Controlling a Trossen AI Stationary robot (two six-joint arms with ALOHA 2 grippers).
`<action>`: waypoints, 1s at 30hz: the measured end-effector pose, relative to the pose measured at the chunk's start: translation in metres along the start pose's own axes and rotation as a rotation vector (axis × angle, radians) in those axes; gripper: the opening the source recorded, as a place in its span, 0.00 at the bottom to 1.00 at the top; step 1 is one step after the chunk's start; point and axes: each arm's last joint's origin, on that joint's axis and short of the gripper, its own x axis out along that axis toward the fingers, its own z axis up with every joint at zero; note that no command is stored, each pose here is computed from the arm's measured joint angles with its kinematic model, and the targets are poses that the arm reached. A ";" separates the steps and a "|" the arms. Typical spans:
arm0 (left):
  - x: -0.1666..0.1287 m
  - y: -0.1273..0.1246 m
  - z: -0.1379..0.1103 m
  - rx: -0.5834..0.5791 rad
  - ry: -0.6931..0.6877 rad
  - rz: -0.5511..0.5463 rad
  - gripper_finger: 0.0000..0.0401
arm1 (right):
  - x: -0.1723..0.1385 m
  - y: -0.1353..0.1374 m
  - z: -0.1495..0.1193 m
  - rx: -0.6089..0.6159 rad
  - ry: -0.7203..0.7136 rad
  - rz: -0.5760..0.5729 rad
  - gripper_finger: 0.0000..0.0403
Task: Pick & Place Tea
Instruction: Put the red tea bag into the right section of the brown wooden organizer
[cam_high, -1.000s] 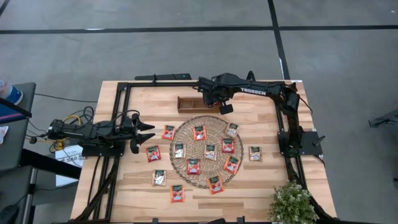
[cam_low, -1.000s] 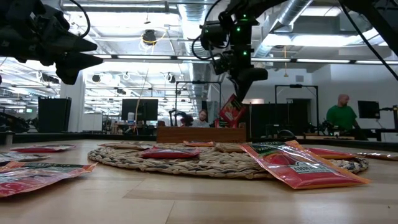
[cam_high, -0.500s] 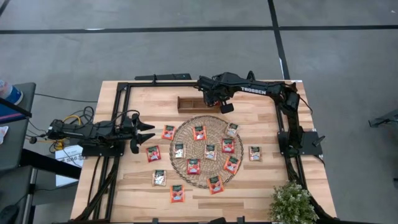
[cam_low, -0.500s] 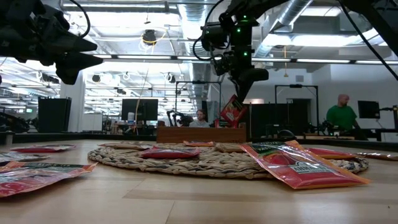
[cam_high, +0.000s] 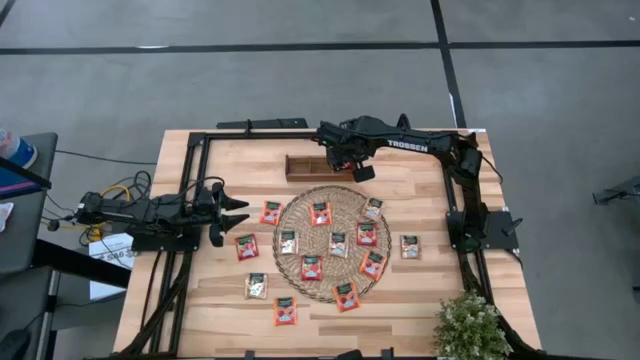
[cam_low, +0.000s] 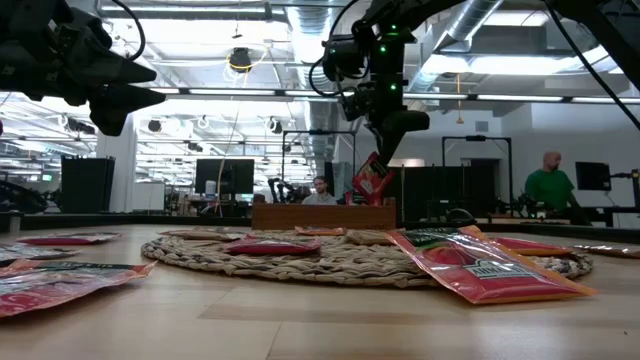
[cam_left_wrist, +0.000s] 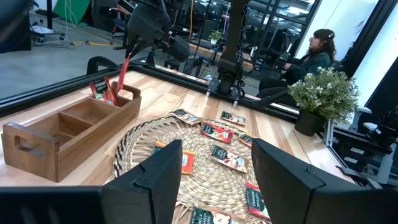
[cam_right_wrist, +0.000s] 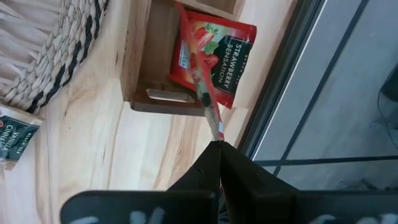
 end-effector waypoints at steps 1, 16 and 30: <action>0.000 0.000 0.000 0.000 0.000 0.000 0.46 | 0.000 0.000 0.000 0.000 -0.001 -0.001 0.00; 0.000 0.000 0.000 0.000 0.000 0.000 0.46 | 0.000 -0.001 0.001 0.012 -0.005 -0.005 0.00; 0.000 0.000 0.000 0.000 0.000 0.000 0.46 | 0.000 0.000 0.001 0.007 0.014 -0.024 0.15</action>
